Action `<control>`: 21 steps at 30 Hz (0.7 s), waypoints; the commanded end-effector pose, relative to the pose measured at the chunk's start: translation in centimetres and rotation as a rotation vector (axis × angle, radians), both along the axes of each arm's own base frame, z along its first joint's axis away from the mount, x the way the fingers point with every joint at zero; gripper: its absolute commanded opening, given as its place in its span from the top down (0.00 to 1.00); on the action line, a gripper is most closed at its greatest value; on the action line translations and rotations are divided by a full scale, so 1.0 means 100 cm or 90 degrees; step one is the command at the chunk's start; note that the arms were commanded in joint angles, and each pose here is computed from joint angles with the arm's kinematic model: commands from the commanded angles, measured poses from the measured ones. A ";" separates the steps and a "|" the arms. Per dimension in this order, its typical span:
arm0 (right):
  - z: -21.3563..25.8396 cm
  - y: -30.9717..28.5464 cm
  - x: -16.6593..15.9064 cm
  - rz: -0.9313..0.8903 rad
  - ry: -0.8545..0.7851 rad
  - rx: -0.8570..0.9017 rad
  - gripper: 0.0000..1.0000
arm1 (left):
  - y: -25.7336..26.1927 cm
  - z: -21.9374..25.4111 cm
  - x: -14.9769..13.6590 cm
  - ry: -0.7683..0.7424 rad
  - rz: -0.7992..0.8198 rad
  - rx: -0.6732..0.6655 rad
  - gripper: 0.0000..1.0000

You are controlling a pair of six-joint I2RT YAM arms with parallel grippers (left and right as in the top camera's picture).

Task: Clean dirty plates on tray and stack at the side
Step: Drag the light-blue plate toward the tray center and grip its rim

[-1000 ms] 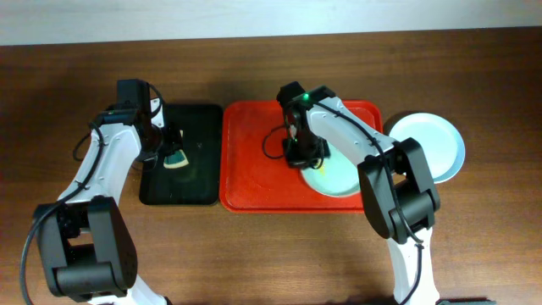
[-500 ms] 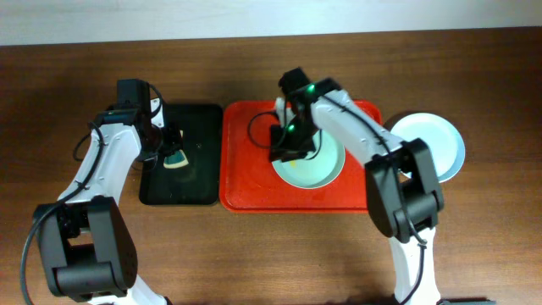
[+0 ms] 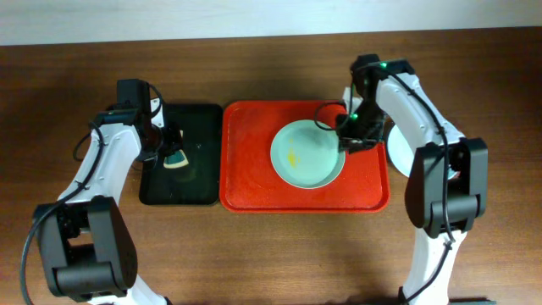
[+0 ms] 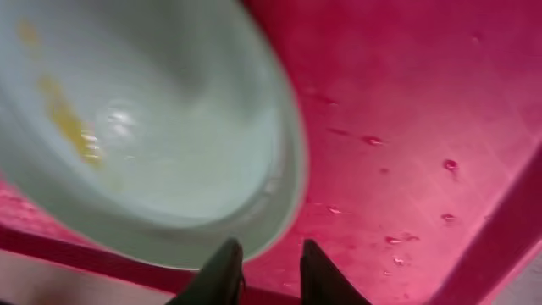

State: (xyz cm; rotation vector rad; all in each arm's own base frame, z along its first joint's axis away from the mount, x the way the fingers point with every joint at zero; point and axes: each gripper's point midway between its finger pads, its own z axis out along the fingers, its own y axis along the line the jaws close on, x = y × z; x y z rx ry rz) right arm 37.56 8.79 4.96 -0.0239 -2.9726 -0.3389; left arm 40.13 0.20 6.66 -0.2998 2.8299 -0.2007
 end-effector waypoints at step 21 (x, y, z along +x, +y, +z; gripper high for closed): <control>-0.022 0.023 0.002 0.026 -0.040 0.041 0.83 | -0.004 0.000 0.000 -0.004 -0.018 -0.003 1.00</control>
